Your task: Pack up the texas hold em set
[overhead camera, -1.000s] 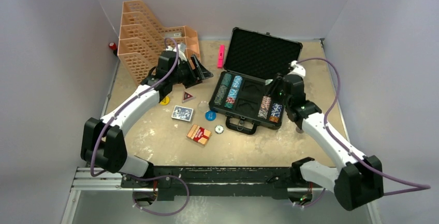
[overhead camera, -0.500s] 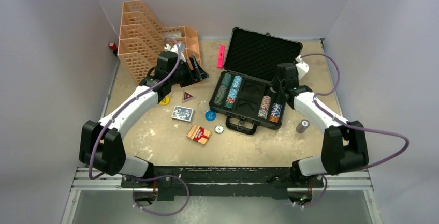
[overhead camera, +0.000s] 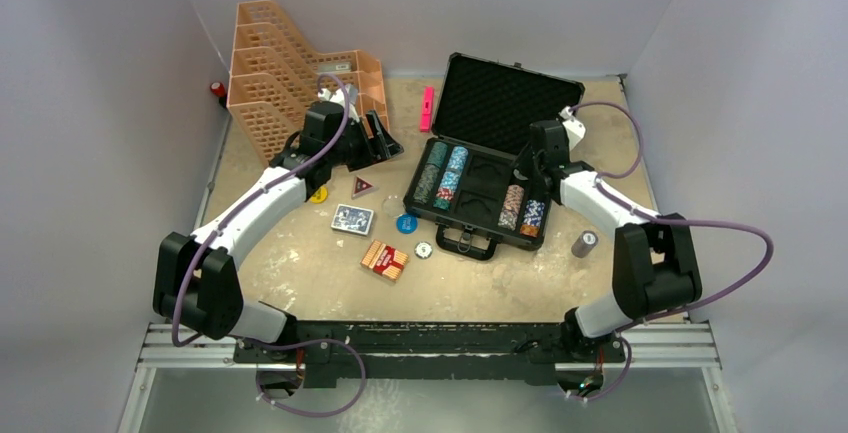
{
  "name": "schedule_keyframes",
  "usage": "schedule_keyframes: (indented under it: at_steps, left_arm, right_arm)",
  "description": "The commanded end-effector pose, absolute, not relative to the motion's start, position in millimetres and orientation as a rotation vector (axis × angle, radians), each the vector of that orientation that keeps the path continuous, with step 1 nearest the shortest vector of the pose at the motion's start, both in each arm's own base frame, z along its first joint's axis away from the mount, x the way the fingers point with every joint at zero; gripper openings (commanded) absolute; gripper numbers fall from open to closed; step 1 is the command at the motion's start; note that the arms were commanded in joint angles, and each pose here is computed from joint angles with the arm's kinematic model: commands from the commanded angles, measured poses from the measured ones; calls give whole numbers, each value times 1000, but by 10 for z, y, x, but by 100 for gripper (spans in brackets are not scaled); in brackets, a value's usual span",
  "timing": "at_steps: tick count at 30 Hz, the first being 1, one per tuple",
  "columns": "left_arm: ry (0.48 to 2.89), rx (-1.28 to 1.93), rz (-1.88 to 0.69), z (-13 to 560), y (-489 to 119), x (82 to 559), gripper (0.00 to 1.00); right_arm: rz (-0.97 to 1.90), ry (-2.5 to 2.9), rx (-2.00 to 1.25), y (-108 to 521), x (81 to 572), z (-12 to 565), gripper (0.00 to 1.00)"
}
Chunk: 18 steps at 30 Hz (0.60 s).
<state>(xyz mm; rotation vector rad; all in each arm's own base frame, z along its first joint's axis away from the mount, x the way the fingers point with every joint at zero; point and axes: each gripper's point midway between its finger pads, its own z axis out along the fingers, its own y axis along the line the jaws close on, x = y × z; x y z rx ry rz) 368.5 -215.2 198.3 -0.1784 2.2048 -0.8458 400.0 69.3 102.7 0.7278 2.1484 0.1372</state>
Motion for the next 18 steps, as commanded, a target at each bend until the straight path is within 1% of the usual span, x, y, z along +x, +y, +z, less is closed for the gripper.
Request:
schedule_keyframes:
  at_steps: [1, 18]
  left_arm:
    - [2152, -129, -852, 2108, -2170, 3702, 65]
    - [2154, -134, -830, 2099, -2136, 3697, 65]
  right_arm:
    - [191, 2132, 671, 788, 4071, 1138, 0]
    - [114, 2273, 647, 752, 3866, 846, 0]
